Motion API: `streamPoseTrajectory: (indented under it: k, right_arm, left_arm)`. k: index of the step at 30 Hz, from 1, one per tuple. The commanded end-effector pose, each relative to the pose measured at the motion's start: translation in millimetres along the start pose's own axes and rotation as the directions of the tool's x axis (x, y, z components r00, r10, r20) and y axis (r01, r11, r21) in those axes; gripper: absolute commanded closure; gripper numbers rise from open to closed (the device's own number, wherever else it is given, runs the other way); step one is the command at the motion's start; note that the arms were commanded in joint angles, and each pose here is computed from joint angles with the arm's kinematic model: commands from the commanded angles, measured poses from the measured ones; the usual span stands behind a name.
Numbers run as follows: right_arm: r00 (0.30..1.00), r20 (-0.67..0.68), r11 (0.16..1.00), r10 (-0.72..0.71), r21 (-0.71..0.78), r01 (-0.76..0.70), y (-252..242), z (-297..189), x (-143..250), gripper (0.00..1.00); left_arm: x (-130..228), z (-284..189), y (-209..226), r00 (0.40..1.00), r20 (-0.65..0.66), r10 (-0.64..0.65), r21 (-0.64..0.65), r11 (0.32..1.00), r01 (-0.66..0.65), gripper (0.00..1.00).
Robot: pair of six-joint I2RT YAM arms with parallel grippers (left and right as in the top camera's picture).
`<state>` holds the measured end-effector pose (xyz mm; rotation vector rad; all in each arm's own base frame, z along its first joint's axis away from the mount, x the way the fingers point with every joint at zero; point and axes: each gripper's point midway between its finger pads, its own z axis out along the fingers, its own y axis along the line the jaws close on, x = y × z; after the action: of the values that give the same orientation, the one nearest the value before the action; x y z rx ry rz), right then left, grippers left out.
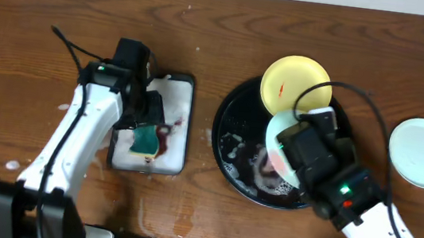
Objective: Clean dirty plates on tray and stack at the side
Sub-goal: 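Put the sponge back in the soapy tray with the left gripper, then lift the second plate with the right gripper and stack it on the first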
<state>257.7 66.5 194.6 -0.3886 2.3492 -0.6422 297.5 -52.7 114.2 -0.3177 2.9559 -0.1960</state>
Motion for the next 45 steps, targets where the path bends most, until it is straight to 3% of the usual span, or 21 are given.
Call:
streamPoseTrajectory:
  k: [1, 9, 45]
  right_arm:
    - [0.992, 0.121, 0.989, -0.020, 0.146, 0.002, -19, -21, -21, 0.99]
    - [0.964, 0.243, 0.971, -0.108, 0.235, 0.050, -14, -48, -36, 0.99]
    - [0.953, 0.269, 0.958, -0.141, 0.281, 0.063, -17, -56, -41, 0.99]
  left_arm:
    - [-2, -24, -4, 0.998, 0.069, 0.017, 0.036, 0.999, -0.019, 0.31]
    - [2, -47, -5, 0.992, 0.127, 0.020, 0.055, 0.998, -0.027, 0.18]
    - [2, -47, -5, 0.992, 0.125, 0.020, 0.055, 0.998, -0.027, 0.16]
